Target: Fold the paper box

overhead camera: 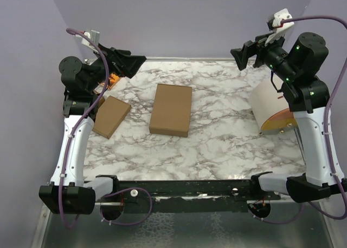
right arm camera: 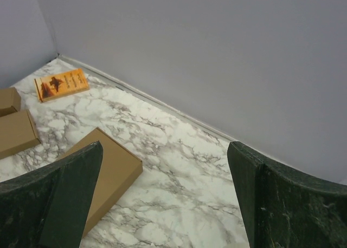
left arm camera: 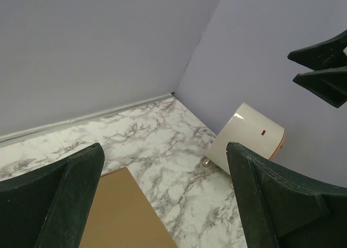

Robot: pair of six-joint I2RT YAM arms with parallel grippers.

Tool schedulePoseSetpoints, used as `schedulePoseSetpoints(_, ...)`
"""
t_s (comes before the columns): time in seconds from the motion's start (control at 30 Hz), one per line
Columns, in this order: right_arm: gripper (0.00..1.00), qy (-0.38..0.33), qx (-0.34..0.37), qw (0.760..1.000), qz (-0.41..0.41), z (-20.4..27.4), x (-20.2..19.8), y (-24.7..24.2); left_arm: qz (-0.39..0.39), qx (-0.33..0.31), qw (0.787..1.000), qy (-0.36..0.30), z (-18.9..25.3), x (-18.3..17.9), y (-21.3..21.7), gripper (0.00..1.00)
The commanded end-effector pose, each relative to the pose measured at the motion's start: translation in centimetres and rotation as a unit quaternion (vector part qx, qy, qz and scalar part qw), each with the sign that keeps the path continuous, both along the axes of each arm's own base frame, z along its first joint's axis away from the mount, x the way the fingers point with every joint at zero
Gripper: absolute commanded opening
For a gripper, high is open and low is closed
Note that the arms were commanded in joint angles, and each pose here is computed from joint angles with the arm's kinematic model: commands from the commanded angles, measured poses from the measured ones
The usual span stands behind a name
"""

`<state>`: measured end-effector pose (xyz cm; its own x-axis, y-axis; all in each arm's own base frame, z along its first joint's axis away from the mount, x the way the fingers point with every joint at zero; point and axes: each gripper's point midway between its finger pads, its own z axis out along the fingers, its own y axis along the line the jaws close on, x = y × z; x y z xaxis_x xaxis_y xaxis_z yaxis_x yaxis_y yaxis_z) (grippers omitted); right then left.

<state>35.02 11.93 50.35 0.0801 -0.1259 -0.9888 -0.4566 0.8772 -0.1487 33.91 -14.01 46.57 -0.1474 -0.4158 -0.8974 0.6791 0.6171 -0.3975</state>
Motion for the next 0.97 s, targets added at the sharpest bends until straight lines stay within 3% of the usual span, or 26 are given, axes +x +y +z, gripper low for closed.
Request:
schedulePoseSetpoints(0.0, 0.99, -0.005, -0.001, 1.0, 0.008, 0.3, -0.3, 0.1, 0.009, 0.014, 1.0, -0.014, 0.2, -0.2, 0.4, 0.99)
schedulePoseSetpoints(0.63, 0.99, 0.003, 0.022, 1.0, -0.02, 0.0, 0.2, -0.8, 0.024, 0.013, 1.0, -0.007, -0.3, 0.4, 0.6, 0.99)
schedulePoseSetpoints(0.73, 1.0, 0.008, 0.07, 0.996, -0.051, 0.8, 0.6, -1.6, 0.039, 0.053, 0.998, -0.001, -0.5, 0.7, -1.0, 0.99)
schedulePoseSetpoints(0.83, 0.99, 0.006, 0.076, 0.995, -0.061, 1.1, 0.6, -2.0, 0.064, 0.108, 0.992, -0.006, -0.9, 0.6, -2.7, 0.99)
schedulePoseSetpoints(0.93, 0.99, 0.005, 0.068, 0.996, -0.051, 0.9, 0.4, -1.9, 0.071, 0.117, 0.991, -0.007, -1.2, 0.5, -2.7, 0.99)
